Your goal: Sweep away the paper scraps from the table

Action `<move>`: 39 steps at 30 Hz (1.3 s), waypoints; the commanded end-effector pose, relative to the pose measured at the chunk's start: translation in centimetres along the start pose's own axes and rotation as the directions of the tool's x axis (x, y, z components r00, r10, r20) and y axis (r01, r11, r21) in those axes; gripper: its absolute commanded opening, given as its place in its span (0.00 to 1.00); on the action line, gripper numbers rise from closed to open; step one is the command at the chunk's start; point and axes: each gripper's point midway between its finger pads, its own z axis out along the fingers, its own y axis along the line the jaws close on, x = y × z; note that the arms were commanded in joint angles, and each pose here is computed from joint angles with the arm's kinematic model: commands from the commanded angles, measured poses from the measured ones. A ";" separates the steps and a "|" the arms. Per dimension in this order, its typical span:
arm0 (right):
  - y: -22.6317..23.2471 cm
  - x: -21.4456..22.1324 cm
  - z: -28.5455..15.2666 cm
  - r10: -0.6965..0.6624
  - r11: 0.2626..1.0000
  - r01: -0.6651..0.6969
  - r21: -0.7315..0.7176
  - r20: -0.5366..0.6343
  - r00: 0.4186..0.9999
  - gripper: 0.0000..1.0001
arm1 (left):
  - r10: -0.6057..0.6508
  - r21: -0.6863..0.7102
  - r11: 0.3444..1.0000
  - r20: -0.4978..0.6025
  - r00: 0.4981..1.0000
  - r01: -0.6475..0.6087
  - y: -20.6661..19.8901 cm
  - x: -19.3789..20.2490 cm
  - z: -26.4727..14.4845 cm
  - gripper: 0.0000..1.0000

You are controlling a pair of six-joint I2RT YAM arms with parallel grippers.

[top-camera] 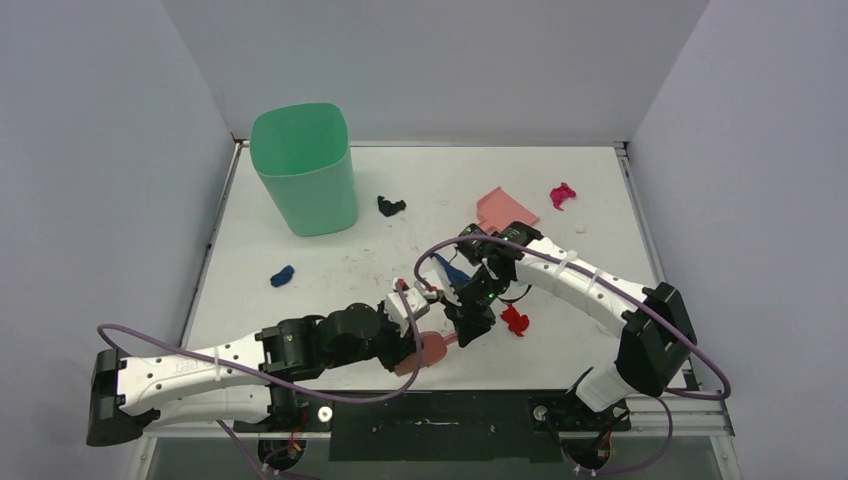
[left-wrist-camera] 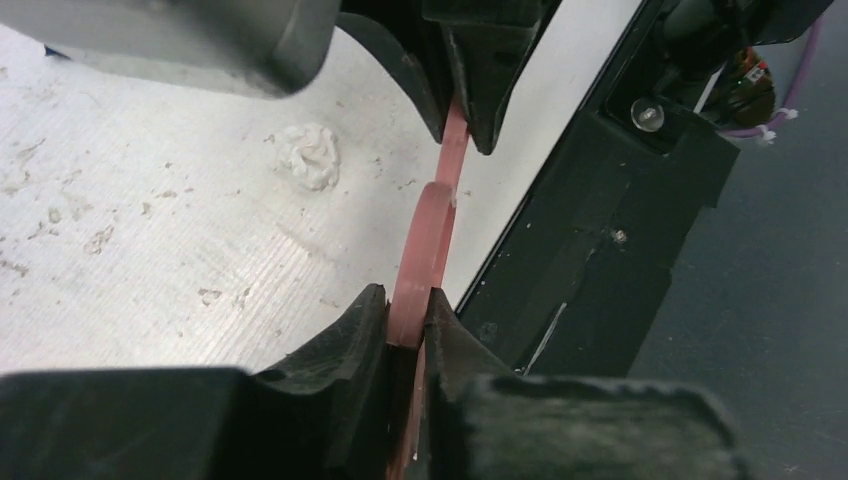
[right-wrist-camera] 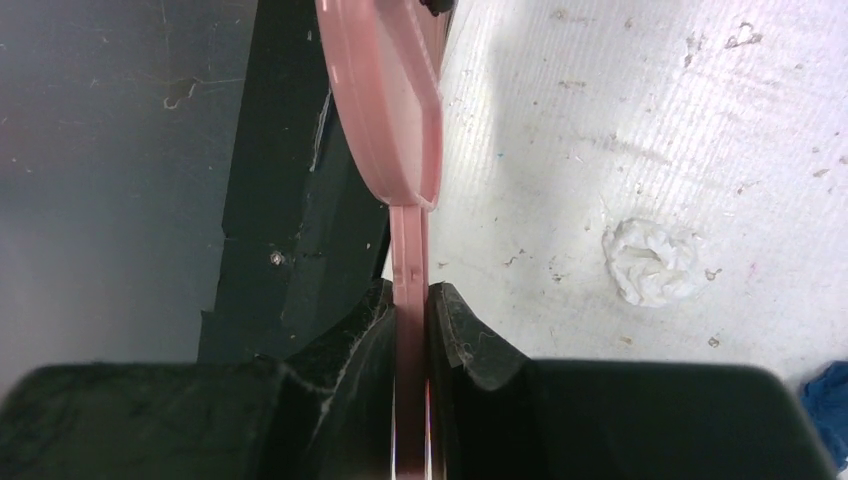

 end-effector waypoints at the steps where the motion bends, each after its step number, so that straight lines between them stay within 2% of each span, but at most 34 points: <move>1: 1.0 -2.8 -1.3 -0.056 0.998 0.059 -0.013 0.141 0.988 0.08 | -0.049 0.070 0.997 0.090 0.995 0.042 -1.3 -1.3 0.1 0.00; 2: 1.1 -3.1 -1.7 -0.057 0.998 0.061 -0.018 0.163 0.985 0.12 | -0.067 0.074 0.995 0.104 0.992 0.059 -1.2 -1.3 0.0 0.00; 3: 1.0 -3.3 -2.3 -0.059 0.998 0.064 -0.019 0.192 0.980 0.19 | -0.091 0.083 0.993 0.124 0.988 0.081 -1.3 -1.3 -0.2 0.00; 7: 0.3 -4.4 -5.8 -0.028 1.000 0.029 0.003 0.379 0.925 0.59 | -0.254 0.156 0.963 0.259 0.932 0.219 -1.2 -1.8 -1.5 0.00; 9: -0.2 -4.6 -7.2 0.028 0.999 -0.033 0.005 0.446 0.895 0.72 | -0.345 0.212 0.934 0.339 0.876 0.286 -1.1 -2.3 -2.2 0.00; 11: -0.4 -4.7 -7.8 0.057 0.998 -0.061 -0.007 0.486 0.872 0.77 | -0.403 0.234 0.913 0.375 0.835 0.335 -0.6 -2.2 -2.6 0.00; 17: -0.9 -4.5 -7.3 0.117 0.993 -0.106 -0.051 0.514 0.850 0.79 | -0.500 0.310 0.863 0.424 0.755 0.398 -0.2 -1.4 -2.7 0.00; 21: -1.7 -4.6 -7.1 0.166 0.986 -0.146 -0.080 0.523 0.836 0.78 | -0.531 0.331 0.846 0.447 0.720 0.418 0.1 -1.4 -2.3 0.00; 27: -2.2 -4.5 -6.8 0.194 0.981 -0.161 -0.109 0.517 0.834 0.70 | -0.557 0.336 0.830 0.468 0.686 0.445 0.3 -1.8 -1.5 0.00; 29: -2.2 -4.3 -6.5 0.205 0.979 -0.166 -0.122 0.509 0.836 0.64 | -0.561 0.334 0.828 0.478 0.676 0.451 0.4 -2.1 -1.2 0.00; 39: -1.7 -4.0 -6.4 0.178 0.983 -0.135 -0.121 0.500 0.847 0.42 | -0.545 0.297 0.838 0.483 0.685 0.457 0.5 -2.8 0.1 0.00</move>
